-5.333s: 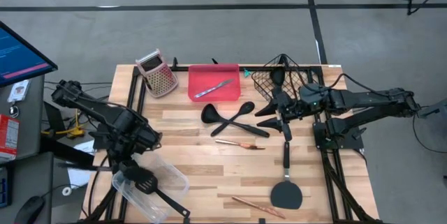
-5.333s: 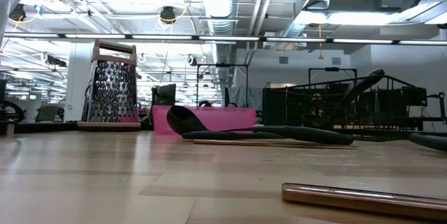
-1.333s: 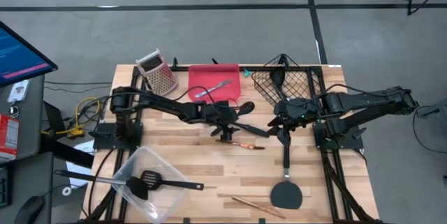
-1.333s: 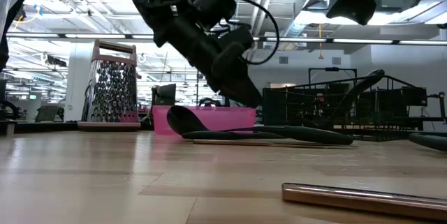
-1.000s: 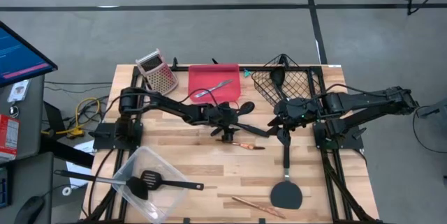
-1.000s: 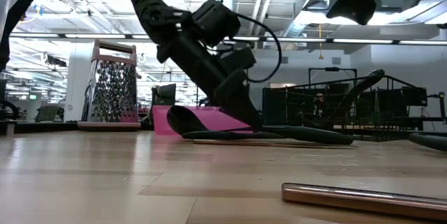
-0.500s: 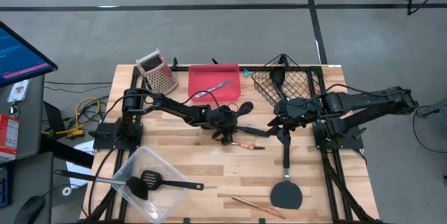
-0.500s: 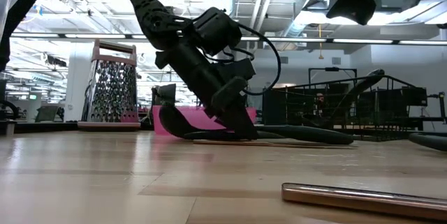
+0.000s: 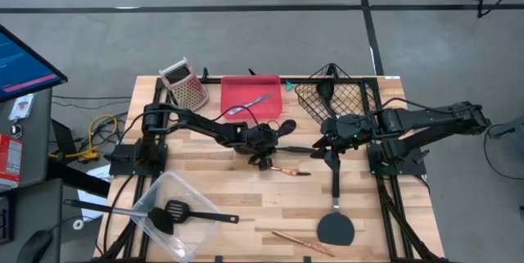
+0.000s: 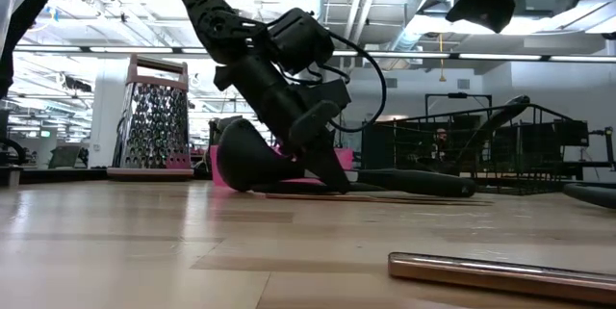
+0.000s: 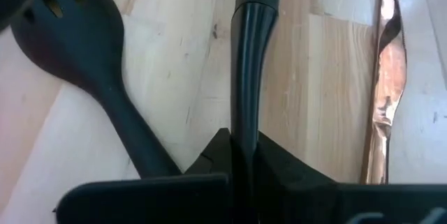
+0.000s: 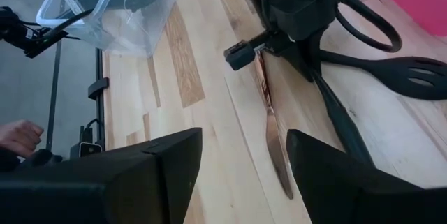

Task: Pick & Place Kitchen Items
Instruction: Put the black ladle into the wire basket

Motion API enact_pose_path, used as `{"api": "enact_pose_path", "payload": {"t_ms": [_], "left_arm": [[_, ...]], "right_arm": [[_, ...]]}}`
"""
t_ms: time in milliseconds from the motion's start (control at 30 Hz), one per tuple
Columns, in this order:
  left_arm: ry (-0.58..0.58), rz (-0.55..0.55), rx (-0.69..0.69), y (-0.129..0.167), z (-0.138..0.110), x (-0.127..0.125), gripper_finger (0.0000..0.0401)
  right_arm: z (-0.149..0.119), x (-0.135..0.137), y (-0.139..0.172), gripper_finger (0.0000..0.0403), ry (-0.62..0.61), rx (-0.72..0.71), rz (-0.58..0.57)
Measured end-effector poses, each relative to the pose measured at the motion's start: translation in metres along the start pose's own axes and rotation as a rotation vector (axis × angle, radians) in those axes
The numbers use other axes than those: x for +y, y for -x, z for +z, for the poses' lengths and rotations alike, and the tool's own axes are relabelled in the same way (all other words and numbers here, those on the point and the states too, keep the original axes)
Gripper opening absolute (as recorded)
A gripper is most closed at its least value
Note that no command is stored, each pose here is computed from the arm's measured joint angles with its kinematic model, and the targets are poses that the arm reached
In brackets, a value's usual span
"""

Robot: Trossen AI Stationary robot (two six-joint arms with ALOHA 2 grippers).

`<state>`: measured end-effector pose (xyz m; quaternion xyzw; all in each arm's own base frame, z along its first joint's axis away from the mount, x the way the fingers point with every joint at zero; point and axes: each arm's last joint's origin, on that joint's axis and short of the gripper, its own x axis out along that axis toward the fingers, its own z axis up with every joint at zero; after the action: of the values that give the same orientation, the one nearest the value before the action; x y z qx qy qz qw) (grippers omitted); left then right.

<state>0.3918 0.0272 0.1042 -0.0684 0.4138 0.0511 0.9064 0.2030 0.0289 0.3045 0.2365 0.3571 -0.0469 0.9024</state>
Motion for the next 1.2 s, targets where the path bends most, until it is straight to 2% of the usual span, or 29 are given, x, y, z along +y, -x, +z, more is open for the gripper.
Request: {"api": "enact_pose_path", "payload": {"t_ms": [267,500,667,800,1000,1067,1200], "left_arm": [[0.032,-0.019,-0.03,0.029,0.014,-0.002,0.0004],[0.109,-0.003,-0.173,0.08,0.043,-0.005,0.0001],[0.14,0.017,-0.345,0.131,0.065,-0.006,0.0001],[0.162,0.063,-0.441,0.167,0.074,-0.006,0.0001],[0.208,0.097,-0.583,0.215,0.081,-0.005,0.0001],[0.228,0.088,-0.633,0.229,0.082,-0.005,0.0001],[0.244,0.07,-0.73,0.252,0.086,-0.006,0.0001]], "right_arm": [[0.001,0.001,0.0,0.021,-0.02,-0.008,0.021],[0.012,0.012,0.002,0.021,-0.046,-0.066,0.203],[0.021,0.019,0.005,0.021,-0.035,-0.154,0.3],[0.03,0.025,0.009,0.021,-0.019,-0.257,0.367],[0.045,0.035,0.02,0.021,0.068,-0.439,0.482],[0.048,0.035,0.021,0.021,0.099,-0.48,0.483],[0.053,0.029,0.022,0.021,0.125,-0.547,0.404]]}}
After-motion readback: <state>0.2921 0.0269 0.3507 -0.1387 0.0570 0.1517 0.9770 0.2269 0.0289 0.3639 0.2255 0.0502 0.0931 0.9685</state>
